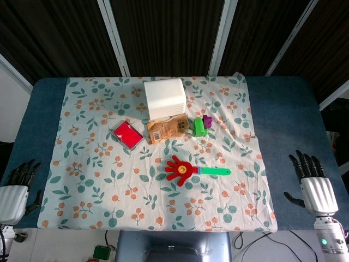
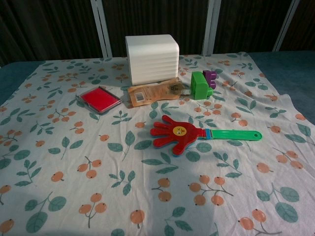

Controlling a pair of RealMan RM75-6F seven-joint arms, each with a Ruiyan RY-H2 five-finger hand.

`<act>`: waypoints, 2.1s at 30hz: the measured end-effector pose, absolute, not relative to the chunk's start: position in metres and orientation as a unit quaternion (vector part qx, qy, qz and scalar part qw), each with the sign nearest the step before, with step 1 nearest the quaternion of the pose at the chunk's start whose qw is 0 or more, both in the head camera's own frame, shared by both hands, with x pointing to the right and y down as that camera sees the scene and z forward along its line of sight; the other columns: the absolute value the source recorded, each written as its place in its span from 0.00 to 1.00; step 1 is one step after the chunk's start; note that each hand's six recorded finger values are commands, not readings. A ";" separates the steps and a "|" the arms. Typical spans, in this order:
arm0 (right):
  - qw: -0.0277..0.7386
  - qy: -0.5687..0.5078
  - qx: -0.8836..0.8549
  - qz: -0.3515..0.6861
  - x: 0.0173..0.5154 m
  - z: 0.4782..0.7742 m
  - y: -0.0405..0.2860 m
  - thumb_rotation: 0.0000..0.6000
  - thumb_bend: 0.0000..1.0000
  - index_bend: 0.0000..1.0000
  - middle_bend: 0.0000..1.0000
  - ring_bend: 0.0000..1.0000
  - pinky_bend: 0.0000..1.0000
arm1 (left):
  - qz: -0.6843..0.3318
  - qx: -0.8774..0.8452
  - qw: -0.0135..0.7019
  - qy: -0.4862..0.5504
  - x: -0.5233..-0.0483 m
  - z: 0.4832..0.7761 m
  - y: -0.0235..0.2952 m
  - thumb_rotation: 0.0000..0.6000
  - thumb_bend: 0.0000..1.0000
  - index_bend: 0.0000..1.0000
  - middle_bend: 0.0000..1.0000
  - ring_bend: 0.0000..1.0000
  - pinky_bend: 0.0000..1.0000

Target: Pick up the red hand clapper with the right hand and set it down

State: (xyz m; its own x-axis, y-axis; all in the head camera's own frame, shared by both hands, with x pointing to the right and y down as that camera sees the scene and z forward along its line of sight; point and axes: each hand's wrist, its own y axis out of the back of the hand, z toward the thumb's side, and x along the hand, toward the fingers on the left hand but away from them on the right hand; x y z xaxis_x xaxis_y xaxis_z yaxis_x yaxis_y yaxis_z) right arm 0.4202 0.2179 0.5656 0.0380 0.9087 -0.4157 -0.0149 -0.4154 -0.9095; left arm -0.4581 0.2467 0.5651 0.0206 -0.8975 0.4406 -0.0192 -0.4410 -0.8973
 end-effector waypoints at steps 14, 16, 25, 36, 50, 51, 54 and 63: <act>0.370 -0.383 -0.625 0.571 0.401 0.596 0.206 1.00 0.21 0.01 0.00 0.00 0.00 | -0.580 -0.625 0.366 0.372 -0.452 0.568 0.246 1.00 0.48 0.00 0.00 0.02 0.13; 0.371 -0.376 -0.630 0.569 0.389 0.606 0.199 1.00 0.21 0.02 0.00 0.00 0.00 | -0.581 -0.626 0.365 0.370 -0.451 0.569 0.247 1.00 0.48 0.00 0.00 0.02 0.13; 0.380 -0.313 -0.661 0.566 0.298 0.660 0.168 1.00 0.25 0.36 0.00 0.00 0.00 | -0.581 -0.641 0.352 0.356 -0.447 0.571 0.255 1.00 0.49 0.00 0.00 0.02 0.14; 0.365 -0.282 -0.690 0.558 0.216 0.703 0.165 1.00 0.36 0.48 0.00 0.00 0.00 | -0.579 -0.646 0.334 0.369 -0.456 0.568 0.251 1.00 0.48 0.00 0.00 0.02 0.14; 0.342 -0.278 -0.699 0.563 0.209 0.729 0.177 1.00 0.41 0.53 0.01 0.00 0.00 | -0.576 -0.648 0.335 0.367 -0.456 0.566 0.252 1.00 0.48 0.00 0.00 0.02 0.14; 0.342 -0.278 -0.700 0.562 0.208 0.729 0.177 1.00 0.41 0.53 0.01 0.00 0.00 | -0.577 -0.649 0.335 0.366 -0.456 0.566 0.252 1.00 0.48 0.00 0.00 0.02 0.14; 0.343 -0.278 -0.698 0.563 0.208 0.732 0.176 1.00 0.41 0.54 0.01 0.00 0.00 | -0.577 -0.649 0.337 0.364 -0.455 0.567 0.253 1.00 0.48 0.00 0.00 0.02 0.14; 0.343 -0.276 -0.698 0.565 0.205 0.739 0.175 1.00 0.41 0.54 0.01 0.00 0.00 | -0.577 -0.650 0.338 0.362 -0.455 0.566 0.254 1.00 0.48 0.00 0.00 0.02 0.14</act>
